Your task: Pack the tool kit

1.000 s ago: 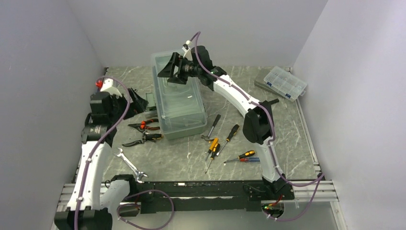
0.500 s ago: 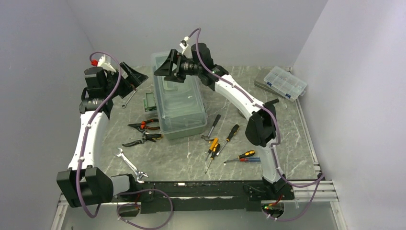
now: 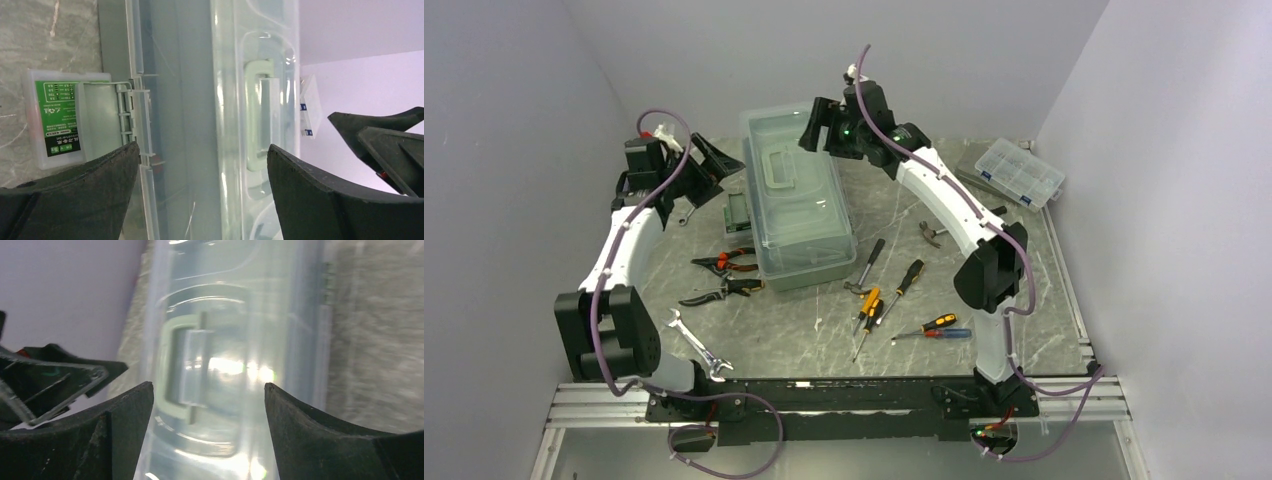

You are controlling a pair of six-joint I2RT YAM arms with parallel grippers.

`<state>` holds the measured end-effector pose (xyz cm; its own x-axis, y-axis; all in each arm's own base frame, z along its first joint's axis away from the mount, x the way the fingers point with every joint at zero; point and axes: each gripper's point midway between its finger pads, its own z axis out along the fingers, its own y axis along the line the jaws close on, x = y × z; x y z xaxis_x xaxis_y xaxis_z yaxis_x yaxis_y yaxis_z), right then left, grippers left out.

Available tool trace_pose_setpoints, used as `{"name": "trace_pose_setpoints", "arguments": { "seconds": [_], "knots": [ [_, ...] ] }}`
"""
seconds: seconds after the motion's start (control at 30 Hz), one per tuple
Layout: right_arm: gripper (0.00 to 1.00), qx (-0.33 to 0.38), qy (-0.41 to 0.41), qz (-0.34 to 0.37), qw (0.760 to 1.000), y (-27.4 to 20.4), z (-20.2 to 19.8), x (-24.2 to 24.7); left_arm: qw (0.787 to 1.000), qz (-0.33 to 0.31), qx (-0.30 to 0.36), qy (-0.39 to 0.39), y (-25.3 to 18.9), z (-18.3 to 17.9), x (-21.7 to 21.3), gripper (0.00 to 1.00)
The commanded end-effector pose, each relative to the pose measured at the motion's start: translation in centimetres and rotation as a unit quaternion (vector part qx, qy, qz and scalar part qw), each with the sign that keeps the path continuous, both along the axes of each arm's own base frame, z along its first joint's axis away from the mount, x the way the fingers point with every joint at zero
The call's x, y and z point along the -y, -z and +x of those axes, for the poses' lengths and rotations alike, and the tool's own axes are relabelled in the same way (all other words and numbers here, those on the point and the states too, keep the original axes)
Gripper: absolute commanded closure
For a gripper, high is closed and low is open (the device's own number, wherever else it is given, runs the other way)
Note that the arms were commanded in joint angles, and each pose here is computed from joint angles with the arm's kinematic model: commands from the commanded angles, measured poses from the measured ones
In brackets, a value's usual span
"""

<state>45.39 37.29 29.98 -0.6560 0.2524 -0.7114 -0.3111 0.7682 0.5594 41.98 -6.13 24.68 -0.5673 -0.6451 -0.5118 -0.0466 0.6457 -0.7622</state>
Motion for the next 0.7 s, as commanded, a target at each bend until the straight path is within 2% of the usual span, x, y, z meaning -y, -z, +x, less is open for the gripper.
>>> {"name": "trace_pose_setpoints", "arguments": {
  "seconds": [0.0, 0.1, 0.2, 0.37, 0.57, 0.67],
  "knots": [
    [0.17, 0.024, 0.053, -0.07, 0.996, -0.4, 1.9, 5.5, 0.999, 0.007, 0.035, 0.025, -2.1, 1.4, 1.5, 0.01],
    [0.2, 0.005, 0.042, -0.093, 0.995, 1.7, 2.3, 5.9, 0.999, 0.021, 0.022, 0.029, -1.0, 2.1, 2.2, 0.01],
    [0.23, -0.018, 0.008, -0.099, 0.995, 3.8, 2.1, 5.0, 0.998, 0.019, 0.019, 0.048, -0.2, 2.3, 3.5, 0.07],
    [0.3, -0.054, -0.048, -0.081, 0.994, 6.8, 0.8, 3.2, 0.998, 0.033, 0.003, 0.052, 1.5, 2.2, 4.1, 0.09],
    [0.39, -0.083, -0.05, -0.097, 0.99, 10.0, -0.5, 3.8, 0.995, 0.047, -0.012, 0.085, 3.3, 1.5, 6.7, 0.2],
    [0.47, -0.088, -0.054, -0.097, 0.99, 10.4, -1.5, 4.2, 0.993, 0.045, -0.018, 0.104, 4.2, 1.0, 8.4, 0.26]
  ]
}}
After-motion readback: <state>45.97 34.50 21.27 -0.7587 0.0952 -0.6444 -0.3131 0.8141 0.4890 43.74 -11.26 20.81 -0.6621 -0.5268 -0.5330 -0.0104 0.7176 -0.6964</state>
